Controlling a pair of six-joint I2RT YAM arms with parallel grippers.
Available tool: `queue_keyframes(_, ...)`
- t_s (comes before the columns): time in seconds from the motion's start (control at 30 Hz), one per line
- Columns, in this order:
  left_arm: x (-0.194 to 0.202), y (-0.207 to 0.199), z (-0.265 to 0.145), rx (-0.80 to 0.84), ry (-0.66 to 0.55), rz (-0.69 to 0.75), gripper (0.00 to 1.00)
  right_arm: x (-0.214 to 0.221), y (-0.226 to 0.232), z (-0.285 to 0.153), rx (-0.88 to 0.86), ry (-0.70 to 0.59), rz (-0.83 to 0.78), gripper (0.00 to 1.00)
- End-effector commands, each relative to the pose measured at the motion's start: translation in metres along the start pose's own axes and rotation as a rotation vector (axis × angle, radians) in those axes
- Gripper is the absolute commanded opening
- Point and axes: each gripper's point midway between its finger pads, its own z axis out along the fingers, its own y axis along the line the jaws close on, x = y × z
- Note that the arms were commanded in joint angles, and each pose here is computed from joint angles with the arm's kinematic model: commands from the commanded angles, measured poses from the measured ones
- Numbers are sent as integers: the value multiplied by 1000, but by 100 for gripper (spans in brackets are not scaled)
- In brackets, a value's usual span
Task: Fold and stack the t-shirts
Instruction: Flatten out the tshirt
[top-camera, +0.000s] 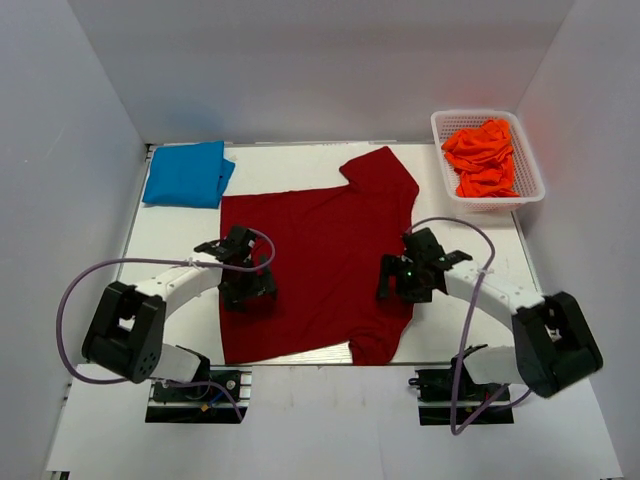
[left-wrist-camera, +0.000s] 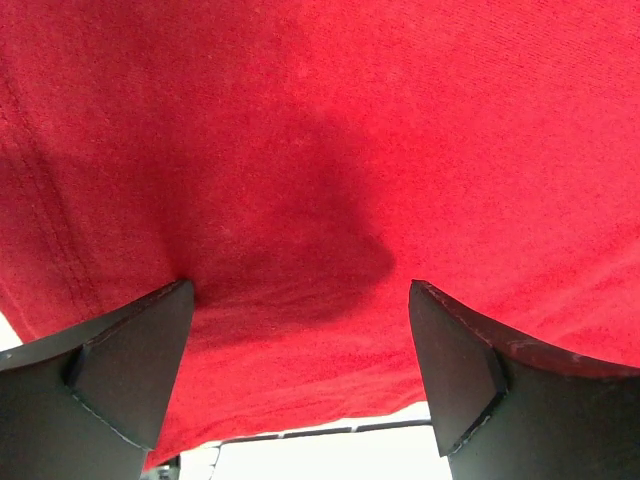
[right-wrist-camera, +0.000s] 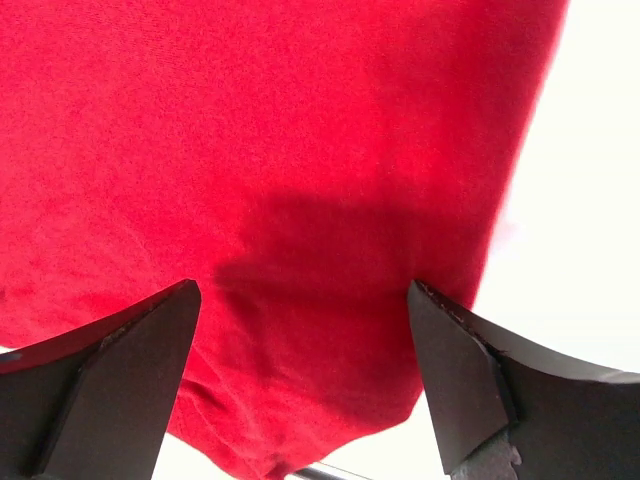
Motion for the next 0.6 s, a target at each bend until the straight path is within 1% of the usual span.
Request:
queue_keyframes(0.0, 44, 17, 10, 3, 131, -18, 99, 53, -21, -8, 65, 112, 147, 90)
queue_keyframes(0.03, 58, 13, 6, 43, 181, -14, 99, 70, -28, -10, 89, 151, 179, 90)
queue_keyframes(0.07, 76, 22, 5, 40, 234, -22, 99, 70, -25, -16, 66, 123, 184, 90)
queue_keyframes(0.1, 86, 23, 1, 53, 267, -28, 99, 80, -28, -20, 77, 150, 198, 90)
queue_keyframes(0.13, 97, 16, -6, 108, 318, -35, 99, 81, -27, -23, 76, 146, 199, 90)
queue_keyframes(0.17, 99, 15, -17, 134, 311, -22, 99, 86, -30, -31, 87, 157, 198, 90)
queue_keyframes(0.2, 99, 14, -22, 144, 300, -19, 99, 80, -28, -37, 80, 128, 174, 90)
queue_keyframes(0.23, 89, 13, -27, 135, 248, -9, 99, 67, -25, -43, 81, 86, 158, 90)
queue_keyframes(0.27, 70, 4, -39, 143, 174, 5, 99, 64, -26, -48, 95, 80, 145, 90)
queue_keyframes(0.3, 48, 5, -44, 101, 78, 13, 99, 45, -23, -55, 102, 20, 113, 90)
queue_keyframes(0.33, 18, -11, -60, 119, -23, 23, 99, 29, -15, -62, 85, -12, 84, 90)
queue_keyframes(0.37, 0, -11, -66, 87, -79, 11, 99, 7, -11, -68, 95, -77, 54, 90)
queue_keyframes(0.4, -25, -6, -71, 14, -176, 4, 99, -5, -12, -71, 117, -113, 43, 90)
queue_keyframes(0.43, -52, -16, -80, -10, -243, -19, 99, -31, -2, -77, 112, -154, 16, 90)
queue_keyframes(0.47, -67, -11, -84, -63, -278, -44, 99, -43, 0, -79, 124, -180, 3, 90)
queue_keyframes(0.5, -86, -4, -87, -138, -350, -54, 99, -57, -5, -81, 172, -220, 5, 90)
queue_keyframes(0.53, -110, -11, -100, -145, -413, -79, 99, -66, -15, -71, 250, -207, 9, 90)
queue_keyframes(0.57, -123, -6, -92, -199, -413, -96, 99, -98, -7, -87, 260, -292, 17, 90)
